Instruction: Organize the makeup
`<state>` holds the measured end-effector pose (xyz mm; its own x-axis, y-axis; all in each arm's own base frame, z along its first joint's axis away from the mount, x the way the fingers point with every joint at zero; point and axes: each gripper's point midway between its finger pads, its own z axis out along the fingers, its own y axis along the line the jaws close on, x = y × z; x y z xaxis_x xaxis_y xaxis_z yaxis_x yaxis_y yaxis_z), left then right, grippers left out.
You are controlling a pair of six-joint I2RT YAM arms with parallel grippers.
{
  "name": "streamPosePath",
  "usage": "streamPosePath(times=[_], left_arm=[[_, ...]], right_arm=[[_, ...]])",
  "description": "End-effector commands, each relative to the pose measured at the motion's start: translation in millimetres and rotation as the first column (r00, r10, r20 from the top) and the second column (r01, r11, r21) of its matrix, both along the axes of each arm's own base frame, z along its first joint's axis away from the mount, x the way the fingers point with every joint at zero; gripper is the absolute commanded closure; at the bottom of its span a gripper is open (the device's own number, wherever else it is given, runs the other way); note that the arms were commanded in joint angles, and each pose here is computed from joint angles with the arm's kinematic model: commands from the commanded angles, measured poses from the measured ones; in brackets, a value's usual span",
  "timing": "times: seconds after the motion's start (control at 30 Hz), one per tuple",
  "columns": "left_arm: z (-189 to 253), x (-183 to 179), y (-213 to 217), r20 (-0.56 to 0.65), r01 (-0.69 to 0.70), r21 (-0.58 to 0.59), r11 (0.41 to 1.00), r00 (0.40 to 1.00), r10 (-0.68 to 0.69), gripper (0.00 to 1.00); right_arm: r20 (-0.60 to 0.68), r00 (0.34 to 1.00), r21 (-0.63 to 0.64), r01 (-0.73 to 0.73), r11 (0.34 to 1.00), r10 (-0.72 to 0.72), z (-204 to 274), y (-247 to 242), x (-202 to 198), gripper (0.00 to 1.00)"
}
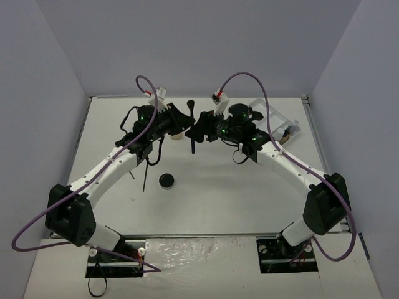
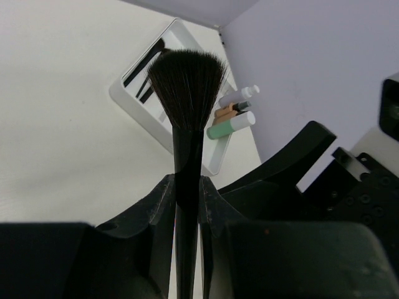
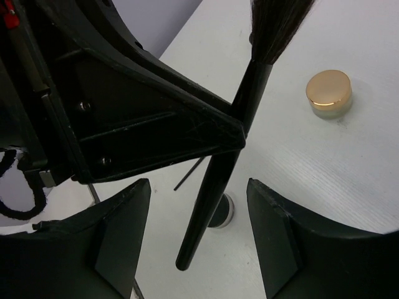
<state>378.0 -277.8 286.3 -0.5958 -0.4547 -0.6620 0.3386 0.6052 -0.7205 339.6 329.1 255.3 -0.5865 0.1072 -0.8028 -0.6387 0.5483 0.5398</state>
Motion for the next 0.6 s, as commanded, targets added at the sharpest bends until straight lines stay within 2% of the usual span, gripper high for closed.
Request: streamPosePath(times=[0.0, 0.07, 0.2, 0.37, 0.47, 0.5, 0.57], left_arm=[[85, -13, -8, 0.228, 0.074, -0.152, 0.986, 0.973, -0.038, 0.99], [85, -15, -8, 0.233, 0.076, -0.155, 0.985, 0.972, -0.039, 0.99], [86, -16, -7, 0.245, 0.079, -0.153, 0.985, 0.969, -0.040, 0.98], [73, -16, -6, 0.230, 0.070, -0.117, 0.991, 0.972, -0.042, 0.96], [61, -13, -4, 0.204, 0.059, -0.090, 0.994, 0.978, -0.040, 0.80], [58, -13, -3, 0.200, 0.053, -0.079, 0.995, 0.979, -0.036, 0.71], [47, -11, 5, 0.184, 0.016, -0.025, 1.000, 0.983, -0.011, 0.45]], right_arm=[[0.106, 0.994, 0.113, -0.046, 0.993, 0.034, 46, 19, 6, 0.44], [0.104, 0.994, 0.112, -0.043, 0.993, 0.031, 45, 20, 7, 0.48], [0.107, 0.994, 0.111, -0.024, 0.994, 0.012, 45, 18, 8, 0.62], [0.126, 0.991, 0.101, 0.028, 0.995, -0.040, 52, 9, 11, 0.91], [0.127, 0.989, 0.091, 0.065, 0.994, -0.076, 54, 3, 13, 1.00], [0.124, 0.988, 0.085, 0.081, 0.993, -0.091, 53, 1, 15, 1.00], [0.118, 0.983, 0.057, 0.138, 0.989, -0.144, 48, -6, 21, 1.00]])
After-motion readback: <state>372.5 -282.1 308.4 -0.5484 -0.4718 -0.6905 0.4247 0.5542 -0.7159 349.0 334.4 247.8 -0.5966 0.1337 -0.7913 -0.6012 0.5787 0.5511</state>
